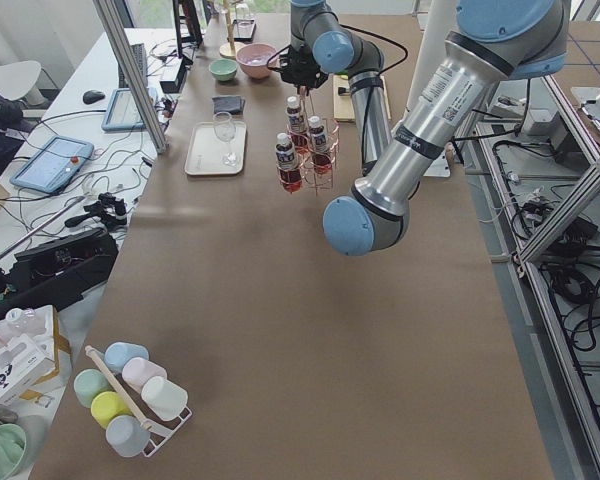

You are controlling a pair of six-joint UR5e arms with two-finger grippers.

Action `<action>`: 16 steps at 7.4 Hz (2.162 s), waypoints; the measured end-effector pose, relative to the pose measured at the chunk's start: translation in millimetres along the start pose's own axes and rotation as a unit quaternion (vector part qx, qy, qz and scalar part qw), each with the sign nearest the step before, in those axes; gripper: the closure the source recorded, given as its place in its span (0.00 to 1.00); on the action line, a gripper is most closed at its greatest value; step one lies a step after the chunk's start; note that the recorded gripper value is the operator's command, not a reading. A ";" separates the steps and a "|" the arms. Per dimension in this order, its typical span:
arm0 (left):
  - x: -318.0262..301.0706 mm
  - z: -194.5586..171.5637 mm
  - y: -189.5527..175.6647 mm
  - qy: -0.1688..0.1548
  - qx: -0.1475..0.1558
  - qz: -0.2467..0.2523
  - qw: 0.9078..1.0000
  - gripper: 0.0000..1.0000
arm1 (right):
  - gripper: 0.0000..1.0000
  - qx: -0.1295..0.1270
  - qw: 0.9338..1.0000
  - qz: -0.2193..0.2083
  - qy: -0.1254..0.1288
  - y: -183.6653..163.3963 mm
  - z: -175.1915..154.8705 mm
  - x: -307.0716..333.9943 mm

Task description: Take tea from basket to plate

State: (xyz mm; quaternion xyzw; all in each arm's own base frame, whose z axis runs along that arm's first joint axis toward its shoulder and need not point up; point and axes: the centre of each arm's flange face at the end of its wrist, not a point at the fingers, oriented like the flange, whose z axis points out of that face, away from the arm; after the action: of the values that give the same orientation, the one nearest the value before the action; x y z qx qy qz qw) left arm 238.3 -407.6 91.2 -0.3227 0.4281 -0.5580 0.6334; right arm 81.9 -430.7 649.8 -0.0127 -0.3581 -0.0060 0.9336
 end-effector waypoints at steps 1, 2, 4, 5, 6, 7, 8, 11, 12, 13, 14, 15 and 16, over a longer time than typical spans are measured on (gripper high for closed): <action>7.4 16.4 4.8 0.000 -0.012 -0.010 1.000 1.00 | 0.00 0.000 1.000 0.000 0.000 1.2 0.4 0.2; 15.8 27.9 7.3 0.001 -0.022 -0.021 1.000 1.00 | 0.00 0.001 1.000 -0.002 0.000 0.9 -0.9 -1.6; 24.8 34.1 14.7 0.005 -0.031 -0.052 0.998 1.00 | 0.00 0.009 1.000 -0.020 -0.004 -3.7 -14.4 -26.7; 27.6 34.1 19.1 0.005 -0.034 -0.065 0.997 1.00 | 0.00 0.005 1.000 -0.028 -0.004 -4.8 -27.1 -54.3; 32.0 33.8 25.3 0.007 -0.037 -0.074 0.997 1.00 | 0.00 0.000 1.000 -0.030 -0.004 -6.1 -36.3 -84.7; 38.2 35.1 31.4 0.009 -0.039 -0.082 0.996 1.00 | 0.00 -0.002 1.000 -0.029 -0.005 -9.2 -41.2 -113.2; 45.2 38.9 35.0 0.013 -0.045 -0.089 0.995 1.00 | 0.00 -0.004 1.000 -0.029 -0.008 -10.4 -42.6 -137.9; 57.2 56.8 41.1 0.018 -0.066 -0.096 0.993 1.00 | 0.00 -0.014 0.997 -0.052 -0.051 -10.8 -36.4 -187.1; 56.0 65.2 46.3 0.022 -0.070 -0.100 0.992 1.00 | 0.00 -0.016 0.996 -0.055 -0.062 -16.0 -36.8 -207.8; 54.2 74.3 52.8 0.026 -0.073 -0.105 0.991 1.00 | 0.00 -0.018 0.996 -0.050 -0.066 -21.9 -36.5 -225.6; 53.1 86.6 58.5 0.026 -0.076 -0.110 0.991 1.00 | 0.00 -0.021 0.997 -0.044 -0.068 -25.0 -34.5 -235.8; 50.6 100.3 65.2 0.027 -0.080 -0.114 0.990 1.00 | 0.00 -0.025 0.997 -0.038 -0.068 -26.0 -32.1 -239.9; 45.7 111.7 71.6 0.029 -0.082 -0.114 0.990 1.00 | 0.00 -0.028 0.997 -0.032 -0.068 -24.8 -29.9 -239.6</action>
State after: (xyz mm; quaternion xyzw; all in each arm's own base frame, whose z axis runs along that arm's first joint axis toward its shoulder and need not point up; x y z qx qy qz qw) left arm 370.5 -448.1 66.9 -0.4041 0.4513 -0.5985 0.5243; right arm -76.7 -455.9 467.8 -0.0279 -0.4207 -0.0454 0.9056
